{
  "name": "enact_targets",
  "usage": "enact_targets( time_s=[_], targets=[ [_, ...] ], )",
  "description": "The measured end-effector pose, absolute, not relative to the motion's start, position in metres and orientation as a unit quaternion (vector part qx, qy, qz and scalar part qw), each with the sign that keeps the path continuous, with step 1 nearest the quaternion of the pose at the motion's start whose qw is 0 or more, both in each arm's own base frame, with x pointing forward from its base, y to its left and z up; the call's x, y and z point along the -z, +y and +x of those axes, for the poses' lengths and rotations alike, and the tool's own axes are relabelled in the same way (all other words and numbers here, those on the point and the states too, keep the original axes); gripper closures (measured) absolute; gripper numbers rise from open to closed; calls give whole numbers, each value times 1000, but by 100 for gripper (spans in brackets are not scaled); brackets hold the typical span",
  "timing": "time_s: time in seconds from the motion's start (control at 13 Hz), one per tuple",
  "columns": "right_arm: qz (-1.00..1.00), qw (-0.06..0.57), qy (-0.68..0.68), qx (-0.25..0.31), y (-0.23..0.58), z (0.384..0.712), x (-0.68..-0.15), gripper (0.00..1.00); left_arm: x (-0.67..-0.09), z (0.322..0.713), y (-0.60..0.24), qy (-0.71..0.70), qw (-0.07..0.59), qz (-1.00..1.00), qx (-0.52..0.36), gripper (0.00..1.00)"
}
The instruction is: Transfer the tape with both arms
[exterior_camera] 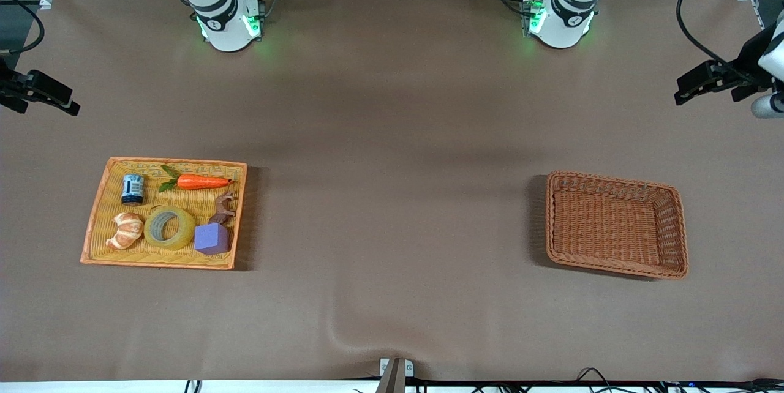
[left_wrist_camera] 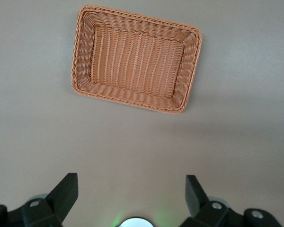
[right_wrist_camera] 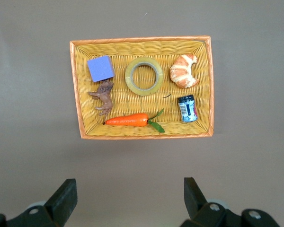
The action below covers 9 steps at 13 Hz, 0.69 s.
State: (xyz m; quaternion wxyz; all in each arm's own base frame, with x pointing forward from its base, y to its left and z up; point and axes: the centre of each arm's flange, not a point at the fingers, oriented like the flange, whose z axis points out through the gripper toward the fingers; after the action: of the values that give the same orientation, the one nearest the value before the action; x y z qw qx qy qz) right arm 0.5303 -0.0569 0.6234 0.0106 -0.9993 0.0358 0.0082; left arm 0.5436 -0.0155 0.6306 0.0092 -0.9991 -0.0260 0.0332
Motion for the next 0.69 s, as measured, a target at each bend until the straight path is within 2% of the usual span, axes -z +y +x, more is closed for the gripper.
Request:
enact_targets(
  time_s=[0.46, 0.69],
  targets=[
    [-999, 11, 25, -17, -50, 531, -620, 0, -618, 555, -19, -23, 9, -999, -34, 0],
    [-999, 11, 20, -34, -49, 541, -600, 0, -611, 559, -18, -24, 9, -999, -41, 0]
  ],
)
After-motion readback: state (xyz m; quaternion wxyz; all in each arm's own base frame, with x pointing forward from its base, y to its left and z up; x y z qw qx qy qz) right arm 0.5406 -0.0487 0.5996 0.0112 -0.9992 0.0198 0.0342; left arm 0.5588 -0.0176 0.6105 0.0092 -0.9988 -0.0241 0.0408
